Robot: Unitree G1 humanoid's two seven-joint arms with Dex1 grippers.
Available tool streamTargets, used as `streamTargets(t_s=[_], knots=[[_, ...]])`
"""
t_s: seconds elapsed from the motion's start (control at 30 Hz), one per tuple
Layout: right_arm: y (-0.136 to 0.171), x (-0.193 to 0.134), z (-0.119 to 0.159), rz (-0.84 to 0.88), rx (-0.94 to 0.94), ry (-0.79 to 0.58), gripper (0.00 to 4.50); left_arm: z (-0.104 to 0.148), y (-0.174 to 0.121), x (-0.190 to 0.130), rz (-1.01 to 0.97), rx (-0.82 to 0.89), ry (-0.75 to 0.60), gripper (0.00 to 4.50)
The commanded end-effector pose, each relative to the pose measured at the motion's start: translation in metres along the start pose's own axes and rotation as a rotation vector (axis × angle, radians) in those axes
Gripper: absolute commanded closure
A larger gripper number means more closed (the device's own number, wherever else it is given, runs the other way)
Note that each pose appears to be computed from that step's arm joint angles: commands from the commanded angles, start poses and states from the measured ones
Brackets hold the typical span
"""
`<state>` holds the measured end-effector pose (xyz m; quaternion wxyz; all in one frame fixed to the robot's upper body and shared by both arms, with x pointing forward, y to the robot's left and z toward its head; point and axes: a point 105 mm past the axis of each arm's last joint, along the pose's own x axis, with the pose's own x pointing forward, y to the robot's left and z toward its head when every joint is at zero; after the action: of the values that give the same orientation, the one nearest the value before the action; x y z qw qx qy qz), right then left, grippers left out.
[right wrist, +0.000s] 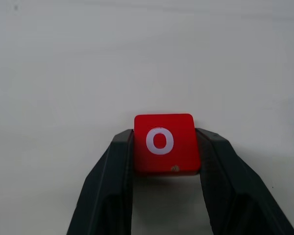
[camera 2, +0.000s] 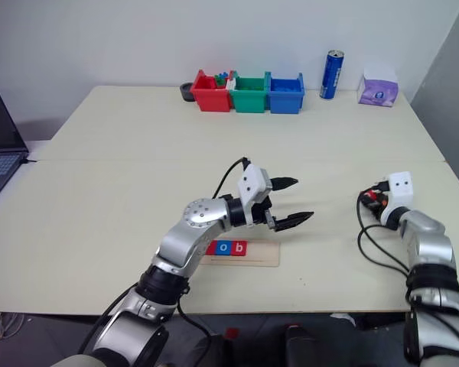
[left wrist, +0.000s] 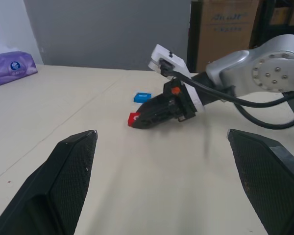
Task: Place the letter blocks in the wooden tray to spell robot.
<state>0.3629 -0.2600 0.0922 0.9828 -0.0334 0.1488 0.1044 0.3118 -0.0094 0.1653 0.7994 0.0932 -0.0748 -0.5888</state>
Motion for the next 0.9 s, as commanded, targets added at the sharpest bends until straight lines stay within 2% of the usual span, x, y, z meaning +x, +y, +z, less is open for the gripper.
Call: streamTargets(t_s=[0.03, 0.13, 0.27, 0.43, 0.63, 0.77, 0.83, 0.9], knots=[[0.048, -0.023, 0.005, 0.03, 0.052, 0.003, 3.04, 0.017, -0.012, -0.02, -0.058, 0.058, -0.044, 0.0], [0.088, -0.041, -0.005, 0.053, 0.094, 0.045, 3.04, 0.012, -0.018, -0.039, -0.077, 0.054, -0.007, 0.0], [0.118, -0.053, -0.01, 0.046, 0.117, 0.082, 3.04, 0.006, -0.022, -0.059, -0.104, 0.045, 0.038, 0.0], [0.137, -0.06, -0.02, 0.03, 0.129, 0.141, 3.04, 0.004, -0.032, -0.076, -0.163, 0.02, 0.066, 0.0], [0.144, -0.063, -0.03, 0.017, 0.148, 0.196, 3.04, 0.003, -0.029, -0.084, -0.161, 0.027, 0.092, 0.0], [0.149, -0.063, -0.028, 0.032, 0.221, 0.195, 1.66, 0.003, -0.025, -0.084, -0.151, 0.033, 0.095, 0.0], [0.145, -0.064, -0.023, 0.035, 0.228, 0.178, 0.88, 0.004, -0.025, -0.085, -0.151, 0.034, 0.096, 0.0], [0.143, -0.064, -0.015, 0.059, 0.23, 0.15, 0.28, 0.003, -0.025, -0.088, -0.155, 0.035, 0.101, 0.0]])
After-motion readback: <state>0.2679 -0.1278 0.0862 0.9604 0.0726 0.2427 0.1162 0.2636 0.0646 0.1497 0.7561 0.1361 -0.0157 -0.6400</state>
